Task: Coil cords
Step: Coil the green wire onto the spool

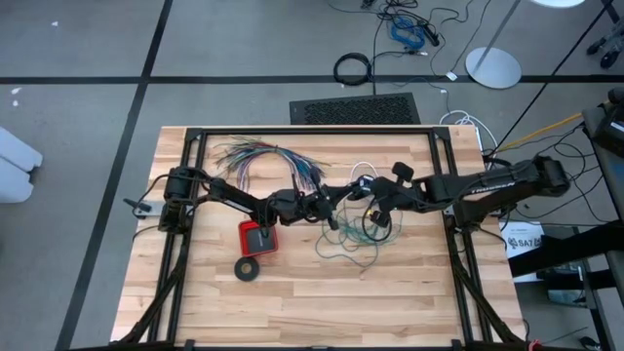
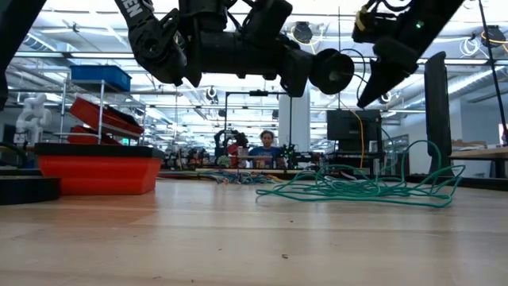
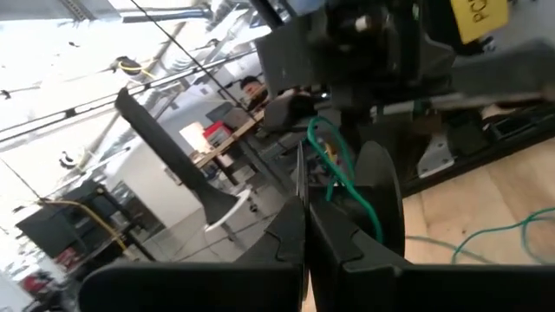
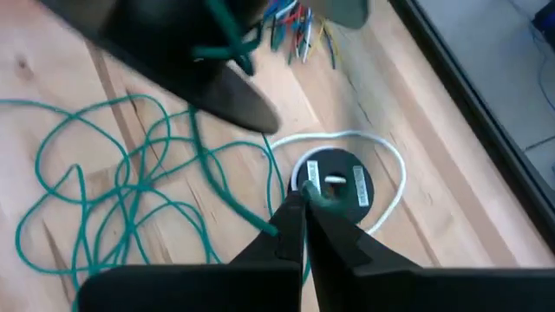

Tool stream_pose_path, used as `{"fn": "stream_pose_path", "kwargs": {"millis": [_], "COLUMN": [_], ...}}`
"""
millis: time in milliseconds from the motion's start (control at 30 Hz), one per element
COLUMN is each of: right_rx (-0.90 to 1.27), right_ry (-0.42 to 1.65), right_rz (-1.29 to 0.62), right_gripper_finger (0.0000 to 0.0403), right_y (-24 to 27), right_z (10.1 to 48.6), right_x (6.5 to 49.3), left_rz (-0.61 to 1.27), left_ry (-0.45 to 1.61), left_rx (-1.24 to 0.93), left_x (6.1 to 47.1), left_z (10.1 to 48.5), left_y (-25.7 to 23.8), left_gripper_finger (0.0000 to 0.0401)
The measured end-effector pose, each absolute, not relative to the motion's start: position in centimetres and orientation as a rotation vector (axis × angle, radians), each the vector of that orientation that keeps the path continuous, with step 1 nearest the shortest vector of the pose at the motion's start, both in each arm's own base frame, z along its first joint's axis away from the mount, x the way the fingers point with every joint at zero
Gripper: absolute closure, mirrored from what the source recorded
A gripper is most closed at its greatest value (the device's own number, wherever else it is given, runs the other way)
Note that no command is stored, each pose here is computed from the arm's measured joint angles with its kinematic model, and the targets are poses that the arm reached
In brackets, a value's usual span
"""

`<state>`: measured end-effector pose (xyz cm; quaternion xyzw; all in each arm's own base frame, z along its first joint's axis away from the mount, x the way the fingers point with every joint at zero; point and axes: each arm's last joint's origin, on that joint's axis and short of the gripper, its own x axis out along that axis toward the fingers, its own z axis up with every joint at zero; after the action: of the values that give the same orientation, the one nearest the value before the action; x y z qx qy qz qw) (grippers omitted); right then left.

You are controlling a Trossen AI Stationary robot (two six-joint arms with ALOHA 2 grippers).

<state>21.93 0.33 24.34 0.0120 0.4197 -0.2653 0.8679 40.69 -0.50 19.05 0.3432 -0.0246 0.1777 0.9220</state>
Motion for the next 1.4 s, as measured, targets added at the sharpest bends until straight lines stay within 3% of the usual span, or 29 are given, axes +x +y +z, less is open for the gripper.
{"fn": "stream_pose_path", "kwargs": {"millis": [567, 1000, 1400], "right_rx": [0.073, 0.106, 0.086], "right_ry": [0.724, 0.49, 0.483], "right_rz": [-0.538, -0.481, -0.51], "right_gripper_finger": [0.0403, 0.0403, 0.0354], "right_y": [-2.1, -2.2, -1.2], "right_z": [20.2, 20.5, 20.5], "right_x": [20.6, 21.6, 21.5], "left_rz": [0.252, 0.314, 0.312], "left_ry": [-0.151, -0.225, -0.233], "left_rx": [0.553, 0.368, 0.327], "left_x": [40.4, 40.3, 40.2], "left_z": [20.5, 21.3, 21.3], "left_y": [-0.7, 2.0, 2.8], "left_gripper_finger": [0.0401, 0.0401, 0.0401]}}
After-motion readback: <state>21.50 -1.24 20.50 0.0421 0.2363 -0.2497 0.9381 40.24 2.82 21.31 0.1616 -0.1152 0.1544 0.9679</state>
